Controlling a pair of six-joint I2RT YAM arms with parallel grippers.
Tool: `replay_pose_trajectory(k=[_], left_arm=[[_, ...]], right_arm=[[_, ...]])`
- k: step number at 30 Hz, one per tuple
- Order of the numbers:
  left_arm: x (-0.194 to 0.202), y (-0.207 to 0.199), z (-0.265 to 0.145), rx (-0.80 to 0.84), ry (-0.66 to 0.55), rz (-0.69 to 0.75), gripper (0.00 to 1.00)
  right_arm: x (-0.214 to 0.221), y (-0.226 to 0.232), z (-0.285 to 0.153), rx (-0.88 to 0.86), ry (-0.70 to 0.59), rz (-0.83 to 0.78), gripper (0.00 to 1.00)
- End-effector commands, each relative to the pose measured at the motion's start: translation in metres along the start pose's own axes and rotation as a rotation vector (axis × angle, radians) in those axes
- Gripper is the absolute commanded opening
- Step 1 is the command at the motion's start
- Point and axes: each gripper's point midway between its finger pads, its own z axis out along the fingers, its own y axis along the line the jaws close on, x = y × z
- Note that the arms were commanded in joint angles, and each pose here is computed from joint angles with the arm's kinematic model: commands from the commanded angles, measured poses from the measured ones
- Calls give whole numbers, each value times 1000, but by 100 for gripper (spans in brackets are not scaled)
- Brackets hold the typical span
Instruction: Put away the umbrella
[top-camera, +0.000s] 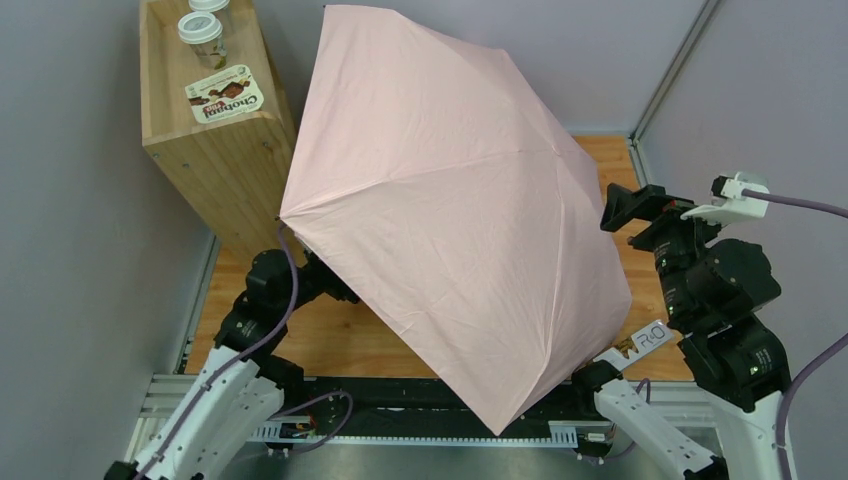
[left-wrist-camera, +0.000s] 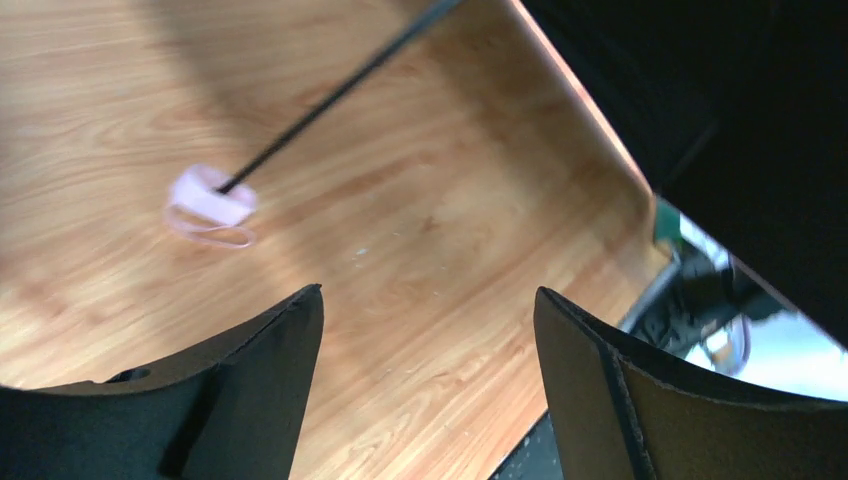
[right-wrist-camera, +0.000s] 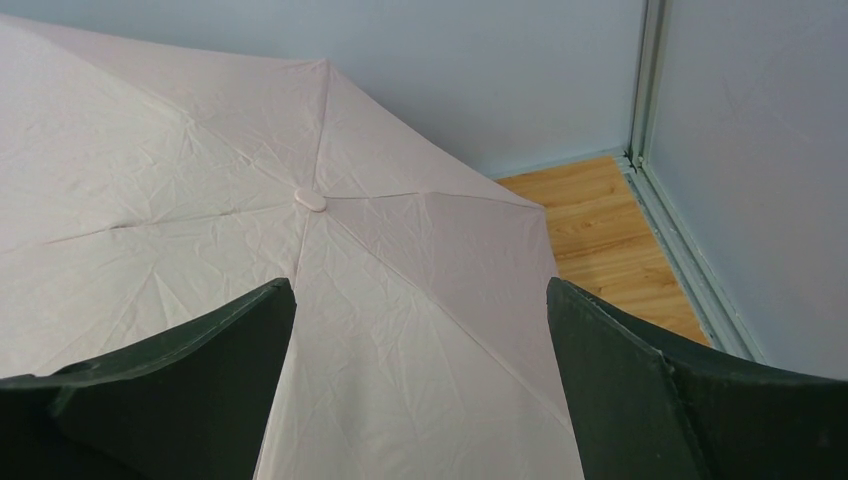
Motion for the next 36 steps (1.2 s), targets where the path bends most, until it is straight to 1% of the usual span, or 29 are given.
replay_pose_trajectory(k=[1,2,3,4,5,6,7,8,9,11,13,15,17,20,21,23,24,25,26,27,28,29,30,31,32,33,34,35,36], left_arm=[[-19,-33,38,106,-22,250,84],[-20,-44,46,141,-27,303,85],[-14,-39,60,116,13,314,86],[-21,-46,72,138,-21,379,86],[-16,-38,87,111,0,397,86],[-24,-36,99,104,-36,412,86],[-16,-26,116,80,0,411,86],[-26,-26,125,81,-39,429,86],[-22,-17,143,52,-18,427,86],[-24,-18,169,66,-6,421,88],[-24,-24,192,115,10,461,88],[-24,-24,211,137,19,483,91],[-22,-17,230,116,41,512,91],[-13,-7,254,111,108,558,91],[-12,-10,258,132,109,568,91],[-1,-21,265,218,152,557,88],[3,-31,268,280,170,546,82],[6,-34,269,298,184,526,77],[7,-39,271,321,186,519,62],[7,-41,271,318,189,483,50],[0,-43,270,307,175,476,22],[-1,-43,268,281,180,453,13],[-19,-49,264,246,147,445,1],[-19,-50,259,223,173,396,0],[-42,-60,252,204,130,386,0],[-42,-63,246,178,157,322,0],[-70,-75,240,159,112,308,0],[-65,-71,232,106,175,245,0],[-99,-80,228,61,115,229,0]], right_arm=[[-6,10,-6,-68,-20,24,100],[-8,10,-7,-68,-21,26,100],[-8,10,-8,-72,-20,26,100],[-9,10,-9,-73,-17,25,100],[-9,9,-12,-71,-15,24,100],[-11,8,-14,-72,-17,25,100],[-12,7,-16,-72,-19,27,100],[-12,6,-18,-71,-22,30,100],[-13,4,-21,-71,-27,33,100],[-13,3,-24,-72,-29,36,100],[-14,3,-27,-81,-29,38,100],[-14,4,-29,-88,-20,34,100],[-13,6,-31,-102,-11,34,100],[-13,7,-34,-115,-6,35,100],[-13,6,-35,-112,-8,36,100],[-13,5,-38,-115,-12,38,100],[-10,6,-38,-121,-5,38,100],[-9,7,-38,-131,0,42,100],[-6,10,-38,-144,10,40,100],[-2,13,-37,-157,27,41,100],[2,14,-36,-160,40,38,100],[5,13,-36,-154,56,32,100],[8,9,-35,-132,73,28,100],[12,2,-35,-91,95,16,100],[9,-7,-39,-47,101,9,100],[7,-16,-41,-2,103,0,100],[7,-26,-44,47,107,-12,100],[6,-35,-47,89,107,-19,100],[6,-45,-51,132,104,-28,100]])
